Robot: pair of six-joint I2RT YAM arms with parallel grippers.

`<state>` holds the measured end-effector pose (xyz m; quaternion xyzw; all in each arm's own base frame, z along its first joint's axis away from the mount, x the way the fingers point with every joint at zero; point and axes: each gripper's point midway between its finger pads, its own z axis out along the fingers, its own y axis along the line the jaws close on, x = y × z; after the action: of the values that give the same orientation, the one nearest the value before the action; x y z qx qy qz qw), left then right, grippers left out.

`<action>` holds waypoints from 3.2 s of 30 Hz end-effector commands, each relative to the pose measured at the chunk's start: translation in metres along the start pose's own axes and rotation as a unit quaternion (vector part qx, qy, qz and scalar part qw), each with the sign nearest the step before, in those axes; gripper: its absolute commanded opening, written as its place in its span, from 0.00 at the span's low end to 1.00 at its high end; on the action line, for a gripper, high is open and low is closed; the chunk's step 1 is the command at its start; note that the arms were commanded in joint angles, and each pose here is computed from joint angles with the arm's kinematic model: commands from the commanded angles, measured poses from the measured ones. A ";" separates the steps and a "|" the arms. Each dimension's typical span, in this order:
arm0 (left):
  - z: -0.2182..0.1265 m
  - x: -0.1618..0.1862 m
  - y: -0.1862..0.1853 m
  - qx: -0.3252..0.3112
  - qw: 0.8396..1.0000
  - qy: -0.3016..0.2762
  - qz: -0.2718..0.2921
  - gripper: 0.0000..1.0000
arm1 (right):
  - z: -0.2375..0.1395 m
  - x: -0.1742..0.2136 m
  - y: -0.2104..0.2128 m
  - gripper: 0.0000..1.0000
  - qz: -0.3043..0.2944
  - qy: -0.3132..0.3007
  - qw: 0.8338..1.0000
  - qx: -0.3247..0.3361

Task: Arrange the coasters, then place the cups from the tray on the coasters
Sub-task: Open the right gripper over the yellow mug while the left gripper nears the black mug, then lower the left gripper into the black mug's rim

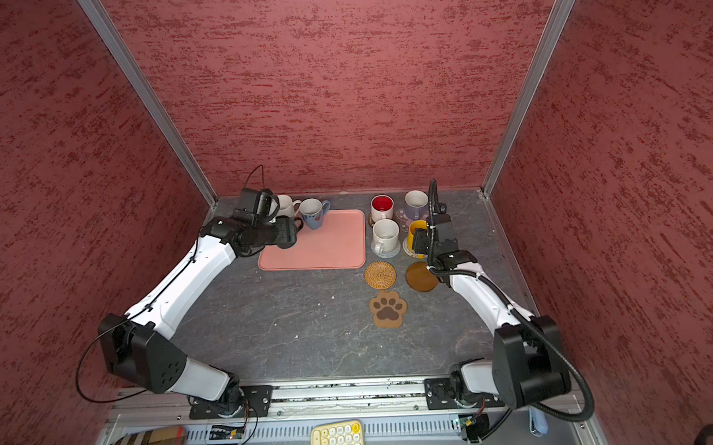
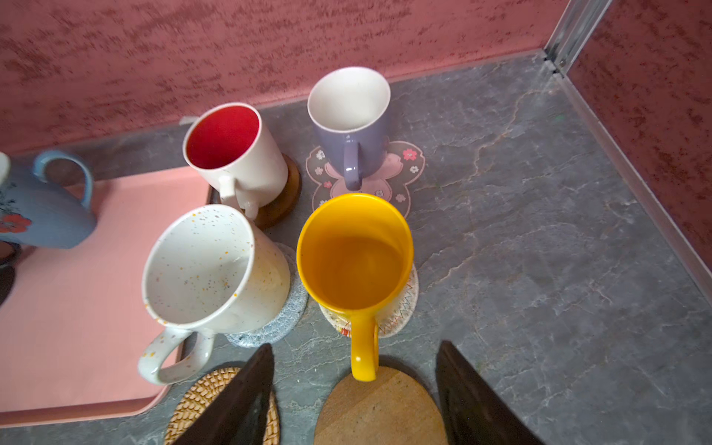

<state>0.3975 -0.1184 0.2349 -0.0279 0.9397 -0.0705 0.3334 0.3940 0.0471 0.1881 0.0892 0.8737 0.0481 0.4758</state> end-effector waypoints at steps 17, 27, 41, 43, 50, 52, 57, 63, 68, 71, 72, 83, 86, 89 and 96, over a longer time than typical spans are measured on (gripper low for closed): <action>0.092 -0.071 -0.016 0.028 1.000 0.009 -0.005 0.47 | -0.047 -0.019 0.031 0.69 0.026 -0.055 0.993 -0.105; 0.137 -0.081 -0.005 0.033 0.999 0.023 -0.034 0.19 | -0.049 -0.023 0.041 0.69 0.027 -0.065 0.989 -0.132; 0.178 -0.069 0.013 0.022 0.997 0.052 -0.052 0.00 | -0.042 -0.022 0.046 0.72 0.026 -0.061 0.988 -0.141; 0.184 -0.066 0.015 0.018 0.997 0.056 -0.052 0.00 | -0.042 -0.021 0.046 0.73 0.025 -0.061 0.988 -0.141; 0.197 -0.055 0.023 0.003 0.996 0.074 -0.054 0.00 | -0.042 -0.019 0.045 0.74 0.025 -0.059 0.988 -0.142; 0.199 -0.052 0.023 0.004 0.996 0.077 -0.053 0.00 | -0.043 -0.020 0.045 0.74 0.025 -0.062 0.988 -0.142; 0.201 -0.048 0.020 0.000 0.996 0.084 -0.043 0.00 | -0.045 -0.020 0.046 0.74 0.025 -0.063 0.987 -0.144; 0.199 -0.042 0.020 -0.005 0.995 0.092 -0.040 0.00 | -0.048 -0.018 0.044 0.75 0.025 -0.066 0.987 -0.142; 0.195 -0.036 0.017 -0.005 0.995 0.097 -0.036 0.00 | -0.050 -0.019 0.044 0.75 0.024 -0.067 0.987 -0.145; 0.189 -0.032 0.015 -0.004 0.994 0.099 -0.035 0.00 | -0.051 -0.019 0.045 0.75 0.024 -0.067 0.987 -0.146; 0.186 -0.031 0.016 -0.005 0.994 0.099 -0.037 0.00 | -0.051 -0.019 0.044 0.75 0.024 -0.068 0.987 -0.146; 0.169 -0.048 0.018 -0.004 0.997 0.068 -0.041 0.00 | -0.050 -0.014 0.046 0.76 0.024 -0.062 0.987 -0.149; 0.167 -0.056 0.015 0.002 0.997 0.062 -0.042 0.00 | -0.050 -0.013 0.047 0.76 0.022 -0.060 0.987 -0.149; 0.165 -0.064 0.011 0.010 0.998 0.054 -0.044 0.00 | -0.049 -0.013 0.047 0.77 0.021 -0.059 0.987 -0.149; 0.182 -0.074 0.024 -0.007 0.997 0.062 -0.045 0.00 | -0.045 -0.018 0.050 0.77 0.020 -0.057 0.987 -0.150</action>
<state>0.5666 -0.1197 0.1609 -0.0627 0.9477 -0.0952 0.2982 0.3666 0.0867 0.2219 0.0463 0.8363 0.1724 0.5183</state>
